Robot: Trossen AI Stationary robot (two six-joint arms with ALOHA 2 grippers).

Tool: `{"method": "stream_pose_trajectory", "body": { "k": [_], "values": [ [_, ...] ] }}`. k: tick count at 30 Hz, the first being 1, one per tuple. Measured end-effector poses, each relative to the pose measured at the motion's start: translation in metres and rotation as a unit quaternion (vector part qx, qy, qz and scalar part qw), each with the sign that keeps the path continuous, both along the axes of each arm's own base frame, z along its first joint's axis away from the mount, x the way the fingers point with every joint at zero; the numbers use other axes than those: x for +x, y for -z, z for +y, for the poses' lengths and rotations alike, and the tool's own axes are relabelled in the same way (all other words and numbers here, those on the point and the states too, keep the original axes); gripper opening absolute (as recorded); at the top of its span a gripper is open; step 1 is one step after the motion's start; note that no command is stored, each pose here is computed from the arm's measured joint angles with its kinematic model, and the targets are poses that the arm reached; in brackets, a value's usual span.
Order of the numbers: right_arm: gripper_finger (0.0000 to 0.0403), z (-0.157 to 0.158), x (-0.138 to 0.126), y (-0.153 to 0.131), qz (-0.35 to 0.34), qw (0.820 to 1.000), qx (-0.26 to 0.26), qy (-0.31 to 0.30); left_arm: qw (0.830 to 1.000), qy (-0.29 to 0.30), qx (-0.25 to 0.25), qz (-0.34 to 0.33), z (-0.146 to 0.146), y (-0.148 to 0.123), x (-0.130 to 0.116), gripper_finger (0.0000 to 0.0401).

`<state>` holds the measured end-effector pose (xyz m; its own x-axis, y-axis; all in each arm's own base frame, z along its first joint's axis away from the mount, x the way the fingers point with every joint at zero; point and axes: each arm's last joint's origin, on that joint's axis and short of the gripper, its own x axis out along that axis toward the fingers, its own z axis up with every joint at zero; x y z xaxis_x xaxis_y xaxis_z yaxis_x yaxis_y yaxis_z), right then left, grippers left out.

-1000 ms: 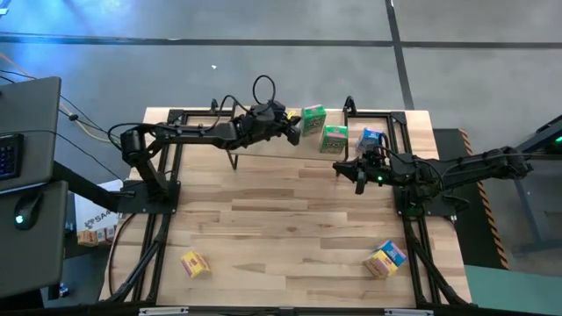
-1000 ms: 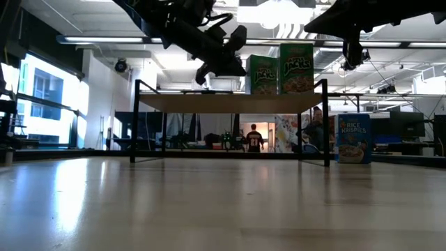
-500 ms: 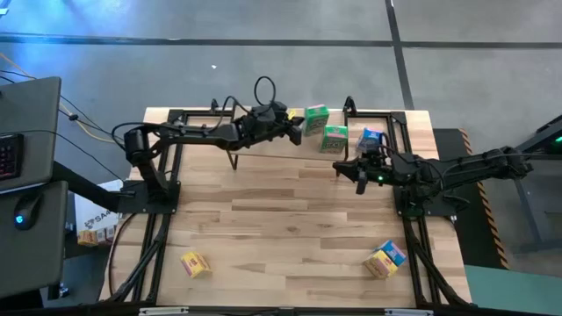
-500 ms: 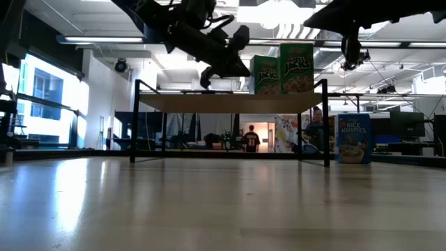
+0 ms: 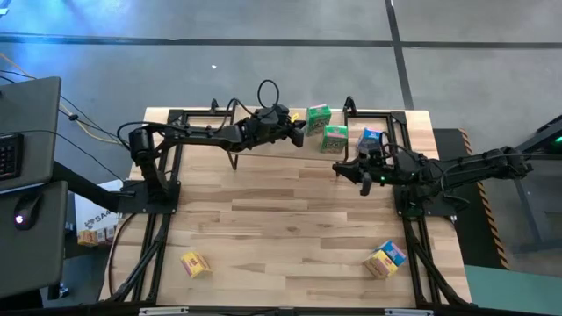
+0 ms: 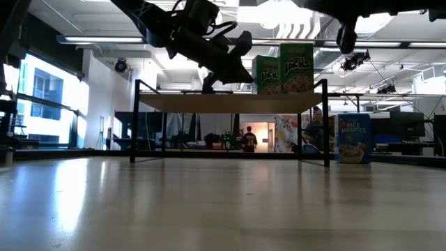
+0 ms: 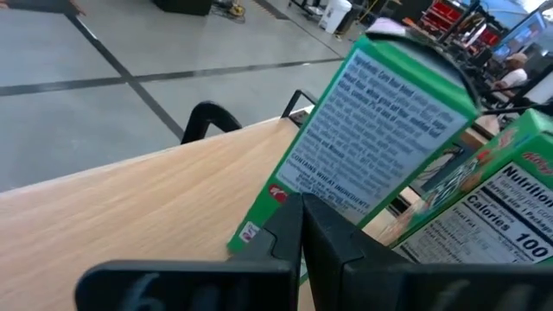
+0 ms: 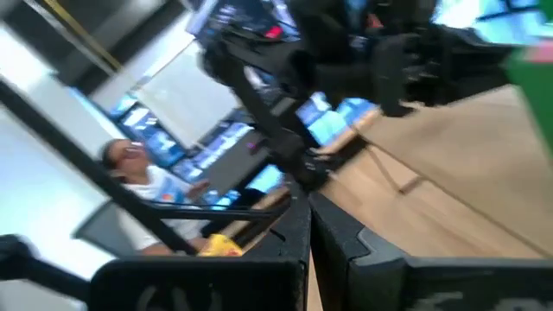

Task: Stack cereal on shelf
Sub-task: Put the green cereal box on the shelf aligned with the other green cereal box

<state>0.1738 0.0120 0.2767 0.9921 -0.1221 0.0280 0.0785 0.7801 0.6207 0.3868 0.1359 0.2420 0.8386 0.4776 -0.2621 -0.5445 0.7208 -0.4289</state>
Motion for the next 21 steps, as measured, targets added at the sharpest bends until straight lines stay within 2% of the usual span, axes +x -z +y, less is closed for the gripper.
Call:
{"method": "stream_pose_trajectory", "body": {
  "k": [4,8,12,17,21],
  "values": [
    [0.0000,0.001,-0.001,-0.010,-0.050,0.998,-0.006,-0.022,1.000,0.002,-0.005,-0.002,-0.001,0.004,0.003,0.0000],
    [0.0000,-0.002,-0.002,-0.021,-0.099,0.995,-0.002,-0.014,1.000,0.003,-0.013,-0.006,0.000,0.006,0.009,0.0000],
    [0.0000,-0.008,-0.004,-0.052,-0.120,0.993,-0.011,0.006,1.000,0.008,-0.014,-0.005,0.002,0.003,0.014,0.0000],
    [0.0000,-0.025,-0.007,-0.096,-0.035,0.996,-0.046,0.069,1.000,0.010,-0.003,-0.001,0.002,0.001,0.015,0.0000],
    [0.0000,-0.048,-0.005,-0.121,0.070,0.985,-0.054,0.147,1.000,0.008,-0.004,0.001,0.003,0.001,0.014,0.0000]
  ]
}}
